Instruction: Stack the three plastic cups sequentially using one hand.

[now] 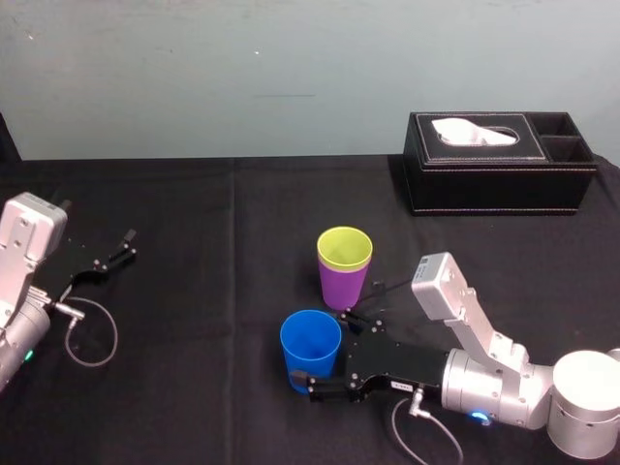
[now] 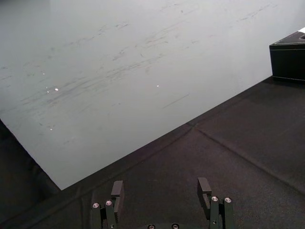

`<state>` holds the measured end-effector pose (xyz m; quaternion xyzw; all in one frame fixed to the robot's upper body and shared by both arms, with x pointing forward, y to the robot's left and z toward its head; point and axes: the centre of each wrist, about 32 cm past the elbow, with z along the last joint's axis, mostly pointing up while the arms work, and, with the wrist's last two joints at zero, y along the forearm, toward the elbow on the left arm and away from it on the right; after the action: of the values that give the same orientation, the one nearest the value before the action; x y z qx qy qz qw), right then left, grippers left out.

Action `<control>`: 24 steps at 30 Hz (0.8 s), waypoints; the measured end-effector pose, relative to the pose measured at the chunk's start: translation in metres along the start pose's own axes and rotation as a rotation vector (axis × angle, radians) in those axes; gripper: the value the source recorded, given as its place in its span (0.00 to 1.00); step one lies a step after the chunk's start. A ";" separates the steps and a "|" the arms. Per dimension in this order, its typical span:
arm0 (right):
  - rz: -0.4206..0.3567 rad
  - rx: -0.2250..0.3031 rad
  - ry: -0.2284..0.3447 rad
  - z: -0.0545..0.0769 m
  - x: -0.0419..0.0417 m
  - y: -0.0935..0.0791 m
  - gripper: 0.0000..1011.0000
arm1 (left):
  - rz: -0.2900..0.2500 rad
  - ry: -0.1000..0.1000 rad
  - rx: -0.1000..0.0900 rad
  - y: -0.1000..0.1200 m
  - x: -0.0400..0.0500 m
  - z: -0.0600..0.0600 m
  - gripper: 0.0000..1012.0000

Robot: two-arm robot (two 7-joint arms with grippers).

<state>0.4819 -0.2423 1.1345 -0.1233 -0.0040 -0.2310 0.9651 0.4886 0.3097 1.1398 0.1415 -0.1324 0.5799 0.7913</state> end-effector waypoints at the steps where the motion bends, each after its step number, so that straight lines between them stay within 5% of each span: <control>1: 0.003 -0.002 0.004 0.000 0.0005 0.001 0.99 | 0.000 0.000 0.000 0.000 0.0000 0.000 1.00; 11: 0.006 -0.004 0.007 0.000 0.0008 0.002 0.97 | 0.000 0.000 0.000 0.000 0.0000 0.000 1.00; 19: 0.006 -0.002 0.005 0.000 0.0006 0.002 0.77 | 0.000 0.000 0.000 0.000 0.0000 0.000 1.00; 24: 0.005 -0.002 0.004 0.000 0.0006 0.001 0.74 | 0.000 0.000 0.000 0.000 0.0000 0.000 1.00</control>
<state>0.4831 -0.2413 1.1344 -0.1236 -0.0013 -0.2288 0.9656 0.4886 0.3097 1.1398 0.1415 -0.1324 0.5799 0.7913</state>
